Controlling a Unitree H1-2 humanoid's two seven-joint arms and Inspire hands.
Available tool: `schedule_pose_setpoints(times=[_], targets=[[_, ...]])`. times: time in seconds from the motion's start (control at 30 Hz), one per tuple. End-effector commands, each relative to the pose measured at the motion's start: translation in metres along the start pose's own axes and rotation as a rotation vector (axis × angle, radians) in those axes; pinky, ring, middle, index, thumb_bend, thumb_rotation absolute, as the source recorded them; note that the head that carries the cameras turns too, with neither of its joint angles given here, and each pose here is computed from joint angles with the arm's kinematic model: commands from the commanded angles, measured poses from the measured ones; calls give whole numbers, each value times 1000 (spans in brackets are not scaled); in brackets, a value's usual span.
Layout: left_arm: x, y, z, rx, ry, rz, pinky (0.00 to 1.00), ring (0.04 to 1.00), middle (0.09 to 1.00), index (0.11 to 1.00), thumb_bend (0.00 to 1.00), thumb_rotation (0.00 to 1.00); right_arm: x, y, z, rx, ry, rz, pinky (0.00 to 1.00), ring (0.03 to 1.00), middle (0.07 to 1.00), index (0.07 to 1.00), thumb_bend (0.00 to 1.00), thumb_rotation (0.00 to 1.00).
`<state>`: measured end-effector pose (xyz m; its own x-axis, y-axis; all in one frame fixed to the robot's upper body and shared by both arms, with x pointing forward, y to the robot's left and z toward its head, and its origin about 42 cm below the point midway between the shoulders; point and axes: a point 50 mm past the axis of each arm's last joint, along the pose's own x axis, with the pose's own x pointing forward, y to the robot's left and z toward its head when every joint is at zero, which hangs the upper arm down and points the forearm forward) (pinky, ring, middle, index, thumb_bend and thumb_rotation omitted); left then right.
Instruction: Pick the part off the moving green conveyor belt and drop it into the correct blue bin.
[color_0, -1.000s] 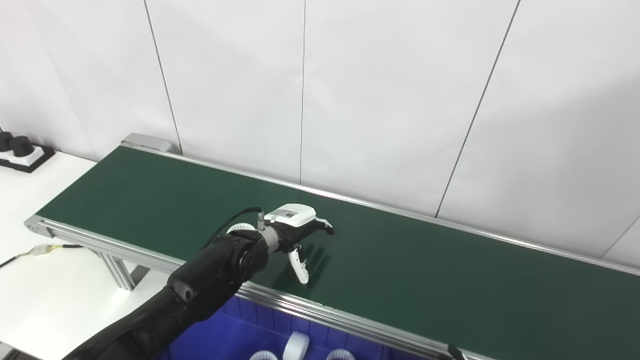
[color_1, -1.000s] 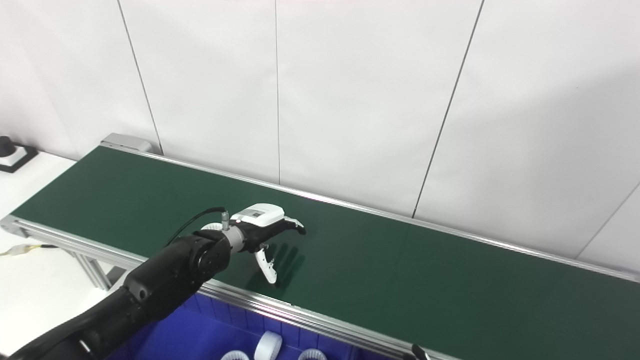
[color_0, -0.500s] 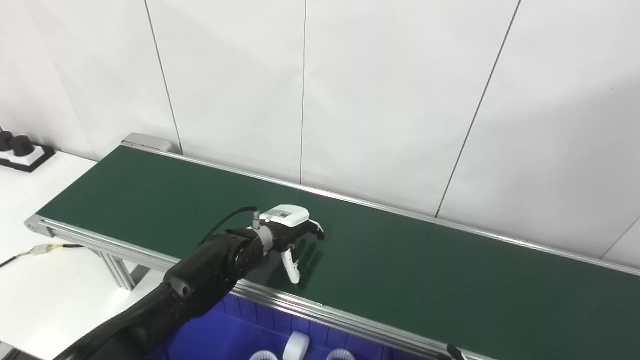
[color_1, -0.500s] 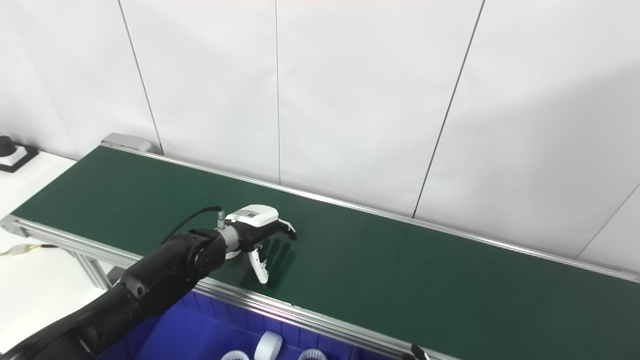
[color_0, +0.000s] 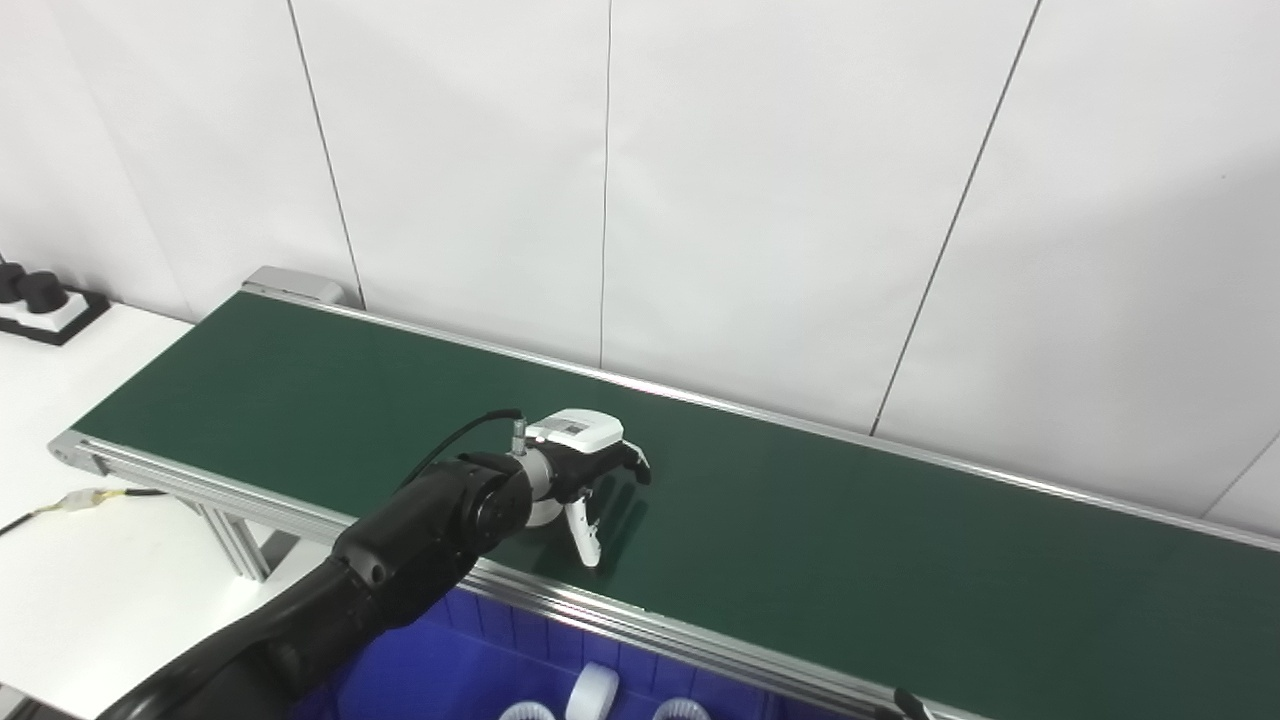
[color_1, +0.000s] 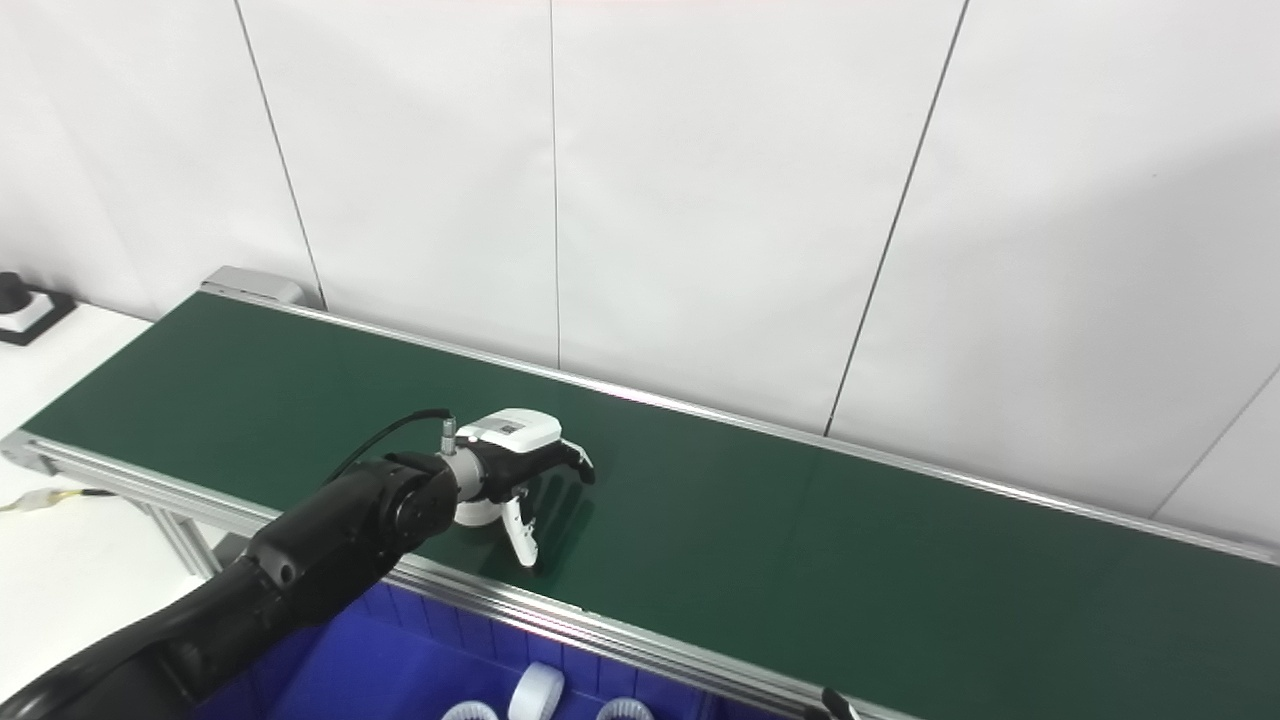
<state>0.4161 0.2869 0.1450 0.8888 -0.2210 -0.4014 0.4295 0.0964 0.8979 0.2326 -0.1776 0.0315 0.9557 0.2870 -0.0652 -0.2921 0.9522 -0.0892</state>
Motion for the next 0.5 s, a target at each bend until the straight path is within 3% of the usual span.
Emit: schedule_pose_setpoints(times=[0.0,0.47], targets=[[-1,30,-2,42,-18,65,835,861,874,799,904,92,6,2,15,0,-84,-2,766,836,867,919,248,546],[-1,28,-2,46,-15,59,866,877,886,800,913,98,6,2,16,3,-90,-5,761,830,866,916,239,528]])
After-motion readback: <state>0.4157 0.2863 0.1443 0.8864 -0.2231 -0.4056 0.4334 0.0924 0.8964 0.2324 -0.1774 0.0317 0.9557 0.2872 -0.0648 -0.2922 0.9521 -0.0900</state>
